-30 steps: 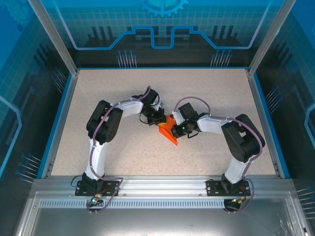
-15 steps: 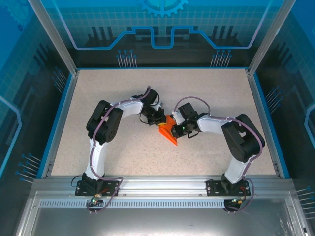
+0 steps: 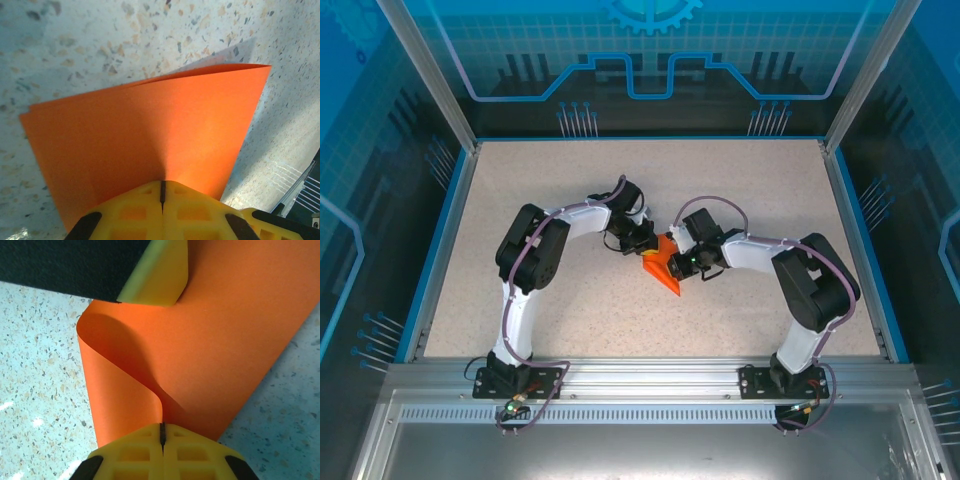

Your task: Fold a paper plane with a square sheet of paper (fold left side to right side)

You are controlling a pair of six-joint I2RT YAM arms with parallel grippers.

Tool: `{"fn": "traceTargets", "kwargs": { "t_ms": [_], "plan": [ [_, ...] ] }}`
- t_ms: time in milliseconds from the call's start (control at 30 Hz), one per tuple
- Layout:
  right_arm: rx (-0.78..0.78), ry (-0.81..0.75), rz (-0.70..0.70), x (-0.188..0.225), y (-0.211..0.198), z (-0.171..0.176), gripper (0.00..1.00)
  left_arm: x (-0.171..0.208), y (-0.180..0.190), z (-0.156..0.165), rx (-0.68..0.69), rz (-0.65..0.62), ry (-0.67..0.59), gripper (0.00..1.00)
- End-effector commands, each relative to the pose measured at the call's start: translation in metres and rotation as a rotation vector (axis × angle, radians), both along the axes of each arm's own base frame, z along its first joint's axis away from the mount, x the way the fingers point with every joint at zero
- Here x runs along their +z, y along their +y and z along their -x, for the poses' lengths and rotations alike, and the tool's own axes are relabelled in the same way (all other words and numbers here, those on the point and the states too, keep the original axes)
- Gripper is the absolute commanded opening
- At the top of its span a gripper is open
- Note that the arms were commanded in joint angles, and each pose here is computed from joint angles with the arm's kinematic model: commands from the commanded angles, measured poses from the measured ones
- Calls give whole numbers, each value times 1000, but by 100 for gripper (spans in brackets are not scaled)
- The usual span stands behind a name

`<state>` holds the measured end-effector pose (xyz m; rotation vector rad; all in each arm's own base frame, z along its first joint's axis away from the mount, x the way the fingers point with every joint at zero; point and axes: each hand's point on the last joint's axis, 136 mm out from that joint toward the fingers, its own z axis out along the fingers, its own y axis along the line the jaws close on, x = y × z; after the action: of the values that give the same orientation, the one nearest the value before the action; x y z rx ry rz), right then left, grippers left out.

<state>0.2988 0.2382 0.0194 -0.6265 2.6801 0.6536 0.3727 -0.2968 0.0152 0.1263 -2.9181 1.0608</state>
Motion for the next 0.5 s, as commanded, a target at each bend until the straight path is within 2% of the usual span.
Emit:
{"fn": "traceTargets", "kwargs": {
  "t_ms": [0,467],
  "plan": [
    [-17,2,-9,9,-3,-5,4,-34,11,23,-20,-89,86,5],
    [-32,20,16,1,-4,-9,4,-33,11,23,-20,-90,85,5]
  ]
}}
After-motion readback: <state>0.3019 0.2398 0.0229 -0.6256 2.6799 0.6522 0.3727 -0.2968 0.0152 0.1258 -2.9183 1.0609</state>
